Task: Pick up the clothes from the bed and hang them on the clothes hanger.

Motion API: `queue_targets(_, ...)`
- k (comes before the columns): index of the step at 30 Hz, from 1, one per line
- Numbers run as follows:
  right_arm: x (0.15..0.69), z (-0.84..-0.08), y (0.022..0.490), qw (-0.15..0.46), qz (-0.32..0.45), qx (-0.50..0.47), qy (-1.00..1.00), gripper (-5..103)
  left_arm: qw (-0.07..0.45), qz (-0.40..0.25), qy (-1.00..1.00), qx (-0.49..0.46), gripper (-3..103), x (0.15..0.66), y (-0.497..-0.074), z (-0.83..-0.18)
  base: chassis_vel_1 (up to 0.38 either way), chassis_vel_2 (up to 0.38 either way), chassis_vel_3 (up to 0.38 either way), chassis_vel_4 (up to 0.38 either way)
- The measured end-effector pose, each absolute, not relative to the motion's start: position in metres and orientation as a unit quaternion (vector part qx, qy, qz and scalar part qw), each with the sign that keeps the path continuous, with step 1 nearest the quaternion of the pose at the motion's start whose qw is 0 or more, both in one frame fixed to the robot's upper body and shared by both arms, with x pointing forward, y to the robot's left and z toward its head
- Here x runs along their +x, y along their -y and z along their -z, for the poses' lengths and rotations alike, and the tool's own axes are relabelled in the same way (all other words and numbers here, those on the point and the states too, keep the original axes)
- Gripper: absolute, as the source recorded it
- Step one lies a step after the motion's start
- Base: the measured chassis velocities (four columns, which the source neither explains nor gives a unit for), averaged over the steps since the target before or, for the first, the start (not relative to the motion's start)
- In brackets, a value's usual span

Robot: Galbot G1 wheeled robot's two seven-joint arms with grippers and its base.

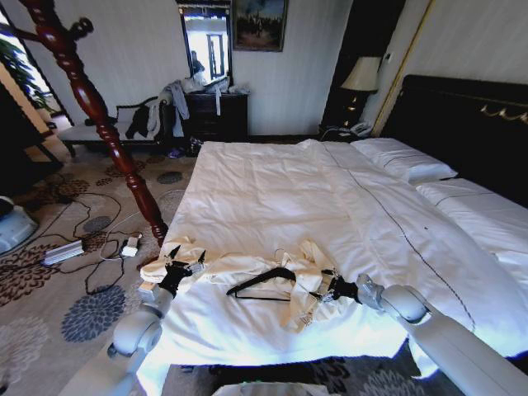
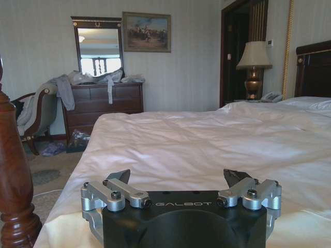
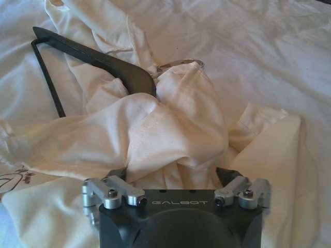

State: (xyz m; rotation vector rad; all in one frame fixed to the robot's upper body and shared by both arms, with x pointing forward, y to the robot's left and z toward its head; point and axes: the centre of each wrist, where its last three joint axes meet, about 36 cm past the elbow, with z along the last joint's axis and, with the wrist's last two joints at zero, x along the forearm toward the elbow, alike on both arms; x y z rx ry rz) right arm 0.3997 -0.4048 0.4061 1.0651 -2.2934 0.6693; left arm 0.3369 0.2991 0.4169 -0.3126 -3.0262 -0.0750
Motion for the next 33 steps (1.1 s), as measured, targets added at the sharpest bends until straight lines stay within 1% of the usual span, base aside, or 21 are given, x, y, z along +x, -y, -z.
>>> queue_targets(1,0.399,-0.406,0.405,0.26,-0.246,0.394,0.846,83,0.05,0.025,0.993,-0.102,100,0.338,-0.299,-0.417,0.0,0.0,0.0,0.0)
queue_targets(3,0.398,-0.407,0.405,0.26,-0.246,0.394,0.847,83,0.05,0.025,0.993,-0.101,100,0.338,-0.299,-0.417,0.0,0.0,0.0,0.0)
queue_targets(6,0.396,-0.406,0.403,0.257,-0.245,0.394,0.848,66,0.052,0.024,0.993,-0.099,100,0.338,-0.299,-0.416,0.0,0.0,0.0,0.0)
queue_targets(7,0.396,-0.406,0.403,0.257,-0.245,0.394,0.848,66,0.052,0.024,0.993,-0.099,100,0.338,-0.299,-0.416,0.0,0.0,0.0,0.0)
queue_targets(10,0.394,-0.403,0.4,0.254,-0.245,0.39,0.85,50,0.053,0.022,0.994,-0.096,100,0.338,-0.299,-0.417,0.0,0.0,0.0,0.0)
queue_targets(12,0.393,-0.402,0.4,0.254,-0.245,0.391,0.85,50,0.053,0.022,0.994,-0.095,100,0.339,-0.299,-0.417,0.0,0.0,0.0,0.0)
queue_targets(13,0.392,-0.402,0.399,0.254,-0.245,0.391,0.85,44,0.054,0.021,0.994,-0.094,100,0.339,-0.299,-0.417,0.0,0.0,0.0,0.0)
queue_targets(14,0.392,-0.402,0.399,0.254,-0.245,0.391,0.85,44,0.054,0.021,0.994,-0.094,100,0.339,-0.299,-0.417,0.0,0.0,0.0,0.0)
queue_targets(17,0.389,-0.398,0.398,0.247,-0.241,0.396,0.851,28,0.054,0.019,0.994,-0.09,100,0.338,-0.301,-0.419,0.0,0.0,0.0,0.0)
queue_targets(18,0.389,-0.398,0.398,0.247,-0.241,0.396,0.851,28,0.054,0.019,0.994,-0.09,100,0.338,-0.301,-0.419,0.0,0.0,0.0,0.0)
queue_targets(20,0.388,-0.397,0.399,0.232,-0.231,0.407,0.853,20,0.054,0.019,0.994,-0.089,100,0.339,-0.301,-0.419,0.0,0.0,0.0,0.0)
queue_targets(25,0.384,-0.407,0.4,0.198,-0.218,0.426,0.855,19,0.051,0.015,0.995,-0.083,100,0.342,-0.303,-0.421,0.0,0.0,0.0,0.0)
queue_targets(28,0.381,-0.418,0.4,0.169,-0.225,0.439,0.853,19,0.049,0.005,0.996,-0.07,100,0.347,-0.308,-0.423,0.0,0.0,0.0,0.0)
queue_targets(29,0.381,-0.418,0.4,0.169,-0.225,0.439,0.853,19,0.049,0.005,0.996,-0.07,100,0.347,-0.308,-0.423,0.0,0.0,0.0,0.0)
queue_targets(32,0.381,-0.427,0.399,0.132,-0.254,0.455,0.843,19,0.052,0.001,0.997,-0.052,100,0.351,-0.314,-0.42,0.0,0.0,0.0,0.0)
queue_targets(33,0.381,-0.433,0.398,0.114,-0.276,0.462,0.835,19,0.054,-0.003,0.998,-0.039,100,0.353,-0.317,-0.418,0.0,0.0,0.0,0.0)
